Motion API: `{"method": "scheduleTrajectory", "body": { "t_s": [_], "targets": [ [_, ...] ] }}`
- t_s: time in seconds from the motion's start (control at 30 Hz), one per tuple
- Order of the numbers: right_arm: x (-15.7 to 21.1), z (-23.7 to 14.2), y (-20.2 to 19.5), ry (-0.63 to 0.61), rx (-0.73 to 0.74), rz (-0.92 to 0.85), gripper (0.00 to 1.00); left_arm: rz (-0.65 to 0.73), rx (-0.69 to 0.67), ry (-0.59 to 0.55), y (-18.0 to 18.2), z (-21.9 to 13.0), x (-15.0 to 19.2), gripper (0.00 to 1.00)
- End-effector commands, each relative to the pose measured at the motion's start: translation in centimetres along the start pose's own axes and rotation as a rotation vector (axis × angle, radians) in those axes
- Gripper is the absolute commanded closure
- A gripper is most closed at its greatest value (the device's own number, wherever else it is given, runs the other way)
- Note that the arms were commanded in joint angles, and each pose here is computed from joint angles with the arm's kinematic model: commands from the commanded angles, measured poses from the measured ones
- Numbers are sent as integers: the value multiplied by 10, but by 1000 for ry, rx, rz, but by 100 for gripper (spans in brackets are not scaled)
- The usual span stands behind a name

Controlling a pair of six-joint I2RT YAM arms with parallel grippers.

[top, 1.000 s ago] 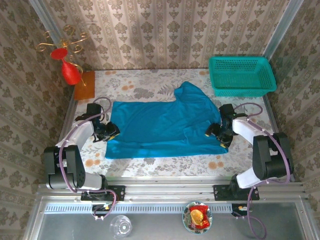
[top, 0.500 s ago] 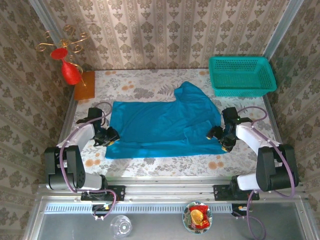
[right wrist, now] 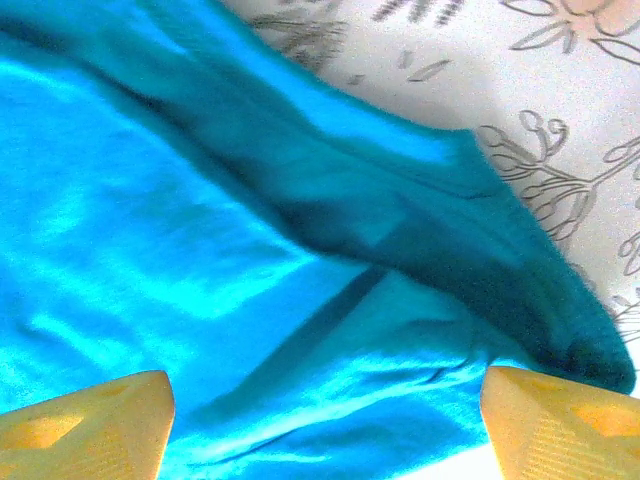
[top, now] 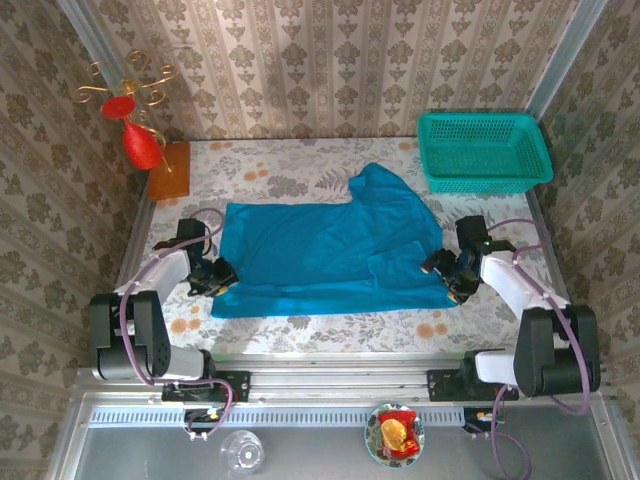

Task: Fold the inside-out t-shirt

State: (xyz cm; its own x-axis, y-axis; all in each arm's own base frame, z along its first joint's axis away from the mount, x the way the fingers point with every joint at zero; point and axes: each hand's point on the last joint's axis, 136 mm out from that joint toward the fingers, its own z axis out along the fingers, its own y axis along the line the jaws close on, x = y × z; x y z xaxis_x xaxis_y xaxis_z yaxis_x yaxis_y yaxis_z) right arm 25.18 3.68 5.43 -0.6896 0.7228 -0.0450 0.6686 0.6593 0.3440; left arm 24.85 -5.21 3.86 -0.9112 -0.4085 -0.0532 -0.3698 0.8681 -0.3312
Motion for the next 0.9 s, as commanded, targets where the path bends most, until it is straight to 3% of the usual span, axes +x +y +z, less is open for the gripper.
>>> {"method": "scheduleTrajectory", "body": {
  "t_s": [0.0,0.2,0.47,0.87],
  "targets": [
    [6,-10,32,34,-118,-61,19,-1,-5,3,-2,-1,1,73],
    [19,17,61,174,-159,-131,21,-2,-22,12,-3,8,1,77],
    [24,49,15,184,32,-25,21,-174,-99,26,34,21,16,76],
    [71,44,-12,244,72,-17,21,-326,-111,14,61,14,45,75]
  ]
}}
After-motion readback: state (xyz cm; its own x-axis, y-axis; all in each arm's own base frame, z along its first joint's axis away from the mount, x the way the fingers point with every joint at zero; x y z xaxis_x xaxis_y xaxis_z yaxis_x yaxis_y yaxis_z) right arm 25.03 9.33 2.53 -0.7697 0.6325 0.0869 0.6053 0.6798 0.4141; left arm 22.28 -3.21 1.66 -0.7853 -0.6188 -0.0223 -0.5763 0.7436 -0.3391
